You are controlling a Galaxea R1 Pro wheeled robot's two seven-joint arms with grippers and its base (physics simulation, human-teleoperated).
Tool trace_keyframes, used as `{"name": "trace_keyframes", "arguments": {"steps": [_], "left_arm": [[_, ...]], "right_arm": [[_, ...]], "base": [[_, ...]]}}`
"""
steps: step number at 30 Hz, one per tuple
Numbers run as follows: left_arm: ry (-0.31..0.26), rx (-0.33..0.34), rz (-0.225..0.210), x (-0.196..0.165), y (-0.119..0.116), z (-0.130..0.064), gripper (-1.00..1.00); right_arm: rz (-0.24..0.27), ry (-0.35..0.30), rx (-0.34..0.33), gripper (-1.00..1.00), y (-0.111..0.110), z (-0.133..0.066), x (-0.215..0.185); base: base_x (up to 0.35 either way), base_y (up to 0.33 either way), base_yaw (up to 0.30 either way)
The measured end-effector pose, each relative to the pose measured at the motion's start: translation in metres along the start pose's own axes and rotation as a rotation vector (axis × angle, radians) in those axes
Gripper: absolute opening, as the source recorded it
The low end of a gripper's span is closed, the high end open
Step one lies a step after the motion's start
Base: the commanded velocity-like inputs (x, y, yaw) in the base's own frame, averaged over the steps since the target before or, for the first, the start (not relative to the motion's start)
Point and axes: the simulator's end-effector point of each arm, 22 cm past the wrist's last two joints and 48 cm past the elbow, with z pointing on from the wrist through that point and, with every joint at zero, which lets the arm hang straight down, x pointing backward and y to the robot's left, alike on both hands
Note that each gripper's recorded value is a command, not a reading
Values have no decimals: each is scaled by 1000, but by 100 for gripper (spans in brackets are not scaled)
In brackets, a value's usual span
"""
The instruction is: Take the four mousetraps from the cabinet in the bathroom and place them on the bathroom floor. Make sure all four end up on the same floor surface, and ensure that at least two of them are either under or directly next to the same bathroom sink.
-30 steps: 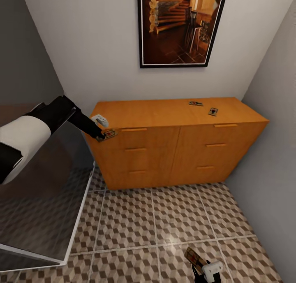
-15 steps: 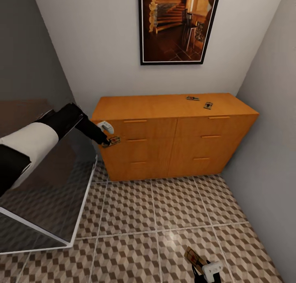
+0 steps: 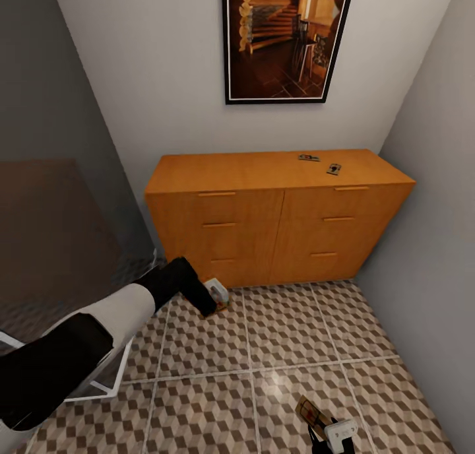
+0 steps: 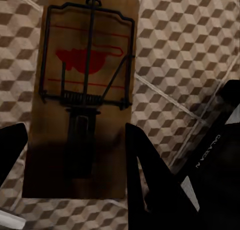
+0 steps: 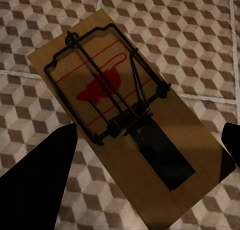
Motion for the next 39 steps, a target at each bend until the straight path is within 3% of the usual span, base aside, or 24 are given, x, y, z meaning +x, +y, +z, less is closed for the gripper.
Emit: {"name": "trace_keyframes", "arguments": {"steps": [3,4,6,11,14,16,21,23,26,32,34,39], "left_arm": [[16,13,1,26,-16,30,-100],[0,0,19,37,-20,46,-100],[-20,-5,12,49,-28,63,-100],[-104,-21,-87,71,-37,92,-100],[-210,-107,-152,83,-17,102,-100],[-260,-180,-221,102,-3,109,-100],[-369,-299,-374,138,23,110,-100],[-427,-365,-448,170,34,108,-100],[-486,-427,-507,207,37,106,-100],[-538,-565,-522,270,29,101,-100],[-558,-628,-522,293,19,98,-100],[-604,-753,-541,332,2,85,-100]], "right_arm": [[0,0,0,-100,0,0,0],[0,0,0,-100,0,0,0],[0,0,0,-100,0,0,0],[2,-3,3,-100,-1,0,-1],[2,-21,5,-100,-2,0,-5],[3,-27,6,-100,-2,0,-6],[3,-29,8,-100,-3,0,-6],[4,-29,10,-100,-4,0,-6],[8,-28,14,-100,-5,0,-6],[12,-48,27,-100,-11,9,-22],[13,-52,65,-100,-23,22,-40],[9,-26,234,-100,-66,42,-70]], "base": [[0,0,0],[0,0,0],[0,0,0],[0,0,0],[0,0,0],[0,0,0],[0,0,0],[0,0,0],[0,0,0],[0,0,0],[0,0,0],[0,0,0]]}}
